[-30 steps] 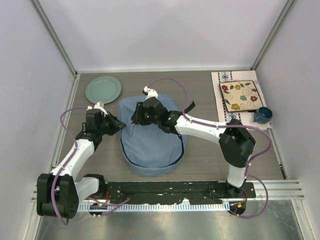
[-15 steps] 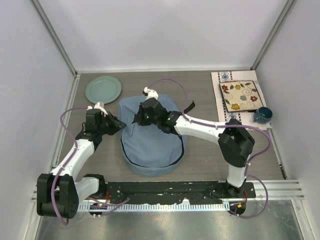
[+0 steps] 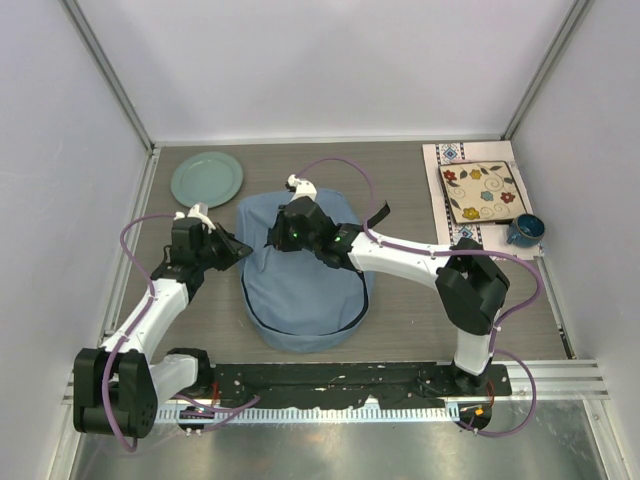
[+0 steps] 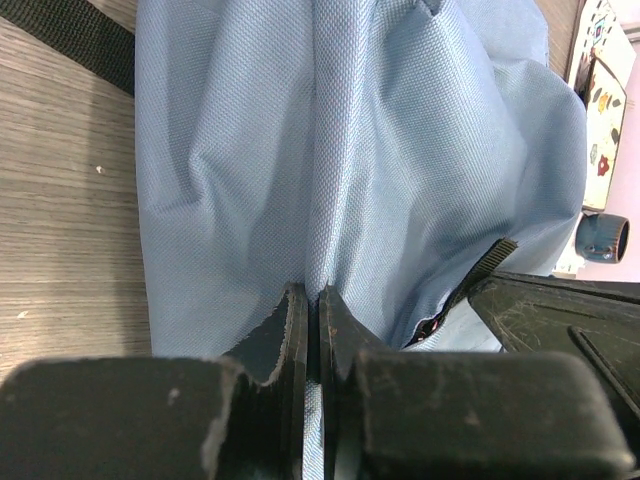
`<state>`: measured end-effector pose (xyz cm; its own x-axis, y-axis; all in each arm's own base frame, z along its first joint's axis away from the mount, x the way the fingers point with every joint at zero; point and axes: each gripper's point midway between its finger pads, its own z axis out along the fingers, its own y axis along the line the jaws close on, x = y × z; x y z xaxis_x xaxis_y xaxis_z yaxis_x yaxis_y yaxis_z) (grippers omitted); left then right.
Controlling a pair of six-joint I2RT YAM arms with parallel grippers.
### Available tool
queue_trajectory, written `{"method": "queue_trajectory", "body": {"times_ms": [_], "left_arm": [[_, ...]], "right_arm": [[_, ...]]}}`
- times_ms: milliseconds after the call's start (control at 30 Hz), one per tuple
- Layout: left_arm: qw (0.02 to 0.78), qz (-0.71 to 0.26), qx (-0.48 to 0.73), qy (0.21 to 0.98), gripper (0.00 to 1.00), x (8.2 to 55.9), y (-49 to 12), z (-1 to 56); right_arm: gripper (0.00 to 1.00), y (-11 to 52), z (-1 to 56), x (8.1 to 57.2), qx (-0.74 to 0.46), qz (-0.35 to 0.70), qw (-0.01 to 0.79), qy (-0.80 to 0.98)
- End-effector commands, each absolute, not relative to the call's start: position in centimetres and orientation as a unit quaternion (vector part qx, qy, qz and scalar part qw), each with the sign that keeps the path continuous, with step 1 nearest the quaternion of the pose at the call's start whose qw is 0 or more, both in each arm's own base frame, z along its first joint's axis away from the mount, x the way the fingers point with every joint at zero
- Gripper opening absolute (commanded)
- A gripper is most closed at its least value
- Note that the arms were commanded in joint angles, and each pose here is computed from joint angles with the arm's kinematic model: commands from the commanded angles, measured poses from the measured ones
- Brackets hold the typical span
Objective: Pack the student bag
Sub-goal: Zip the student bag at the center of the board.
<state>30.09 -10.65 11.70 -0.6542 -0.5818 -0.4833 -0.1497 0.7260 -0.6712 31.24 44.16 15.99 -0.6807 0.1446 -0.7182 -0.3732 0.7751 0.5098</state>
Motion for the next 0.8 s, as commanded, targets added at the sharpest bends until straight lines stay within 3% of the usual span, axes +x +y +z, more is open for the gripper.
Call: {"method": "queue_trajectory", "body": {"times_ms": [0, 267, 500, 600, 633, 767], "left_arm": [[0.379, -0.342, -0.182, 0.840, 0.00, 30.4, -11.9, 14.1], [0.382, -0.347, -0.179, 0.837, 0.00, 30.0, -12.0, 14.5], [0.383, -0.353, -0.178, 0.835, 0.00, 29.9, -12.1, 14.6], [0.385, -0.356, -0.177, 0.833, 0.00, 30.0, -12.2, 14.8], [0.384, -0.356, -0.177, 0.833, 0.00, 29.9, -12.2, 14.7], [0.386, -0.356, -0.176, 0.833, 0.00, 30.0, -12.2, 14.8]], "right_arm": [[0.26, 44.6, 19.0, 31.8, -0.058, 0.350, 0.425, 0.833], [0.39, 44.7, 18.6, 32.8, -0.043, 0.335, 0.431, 0.837], [0.38, 44.8, 17.2, 33.1, -0.043, 0.310, 0.421, 0.851], [0.32, 44.9, 16.8, 33.2, -0.042, 0.305, 0.420, 0.854], [0.24, 44.9, 16.8, 33.3, -0.041, 0.304, 0.420, 0.854], [0.08, 44.7, 16.8, 33.3, -0.039, 0.298, 0.424, 0.854]]}}
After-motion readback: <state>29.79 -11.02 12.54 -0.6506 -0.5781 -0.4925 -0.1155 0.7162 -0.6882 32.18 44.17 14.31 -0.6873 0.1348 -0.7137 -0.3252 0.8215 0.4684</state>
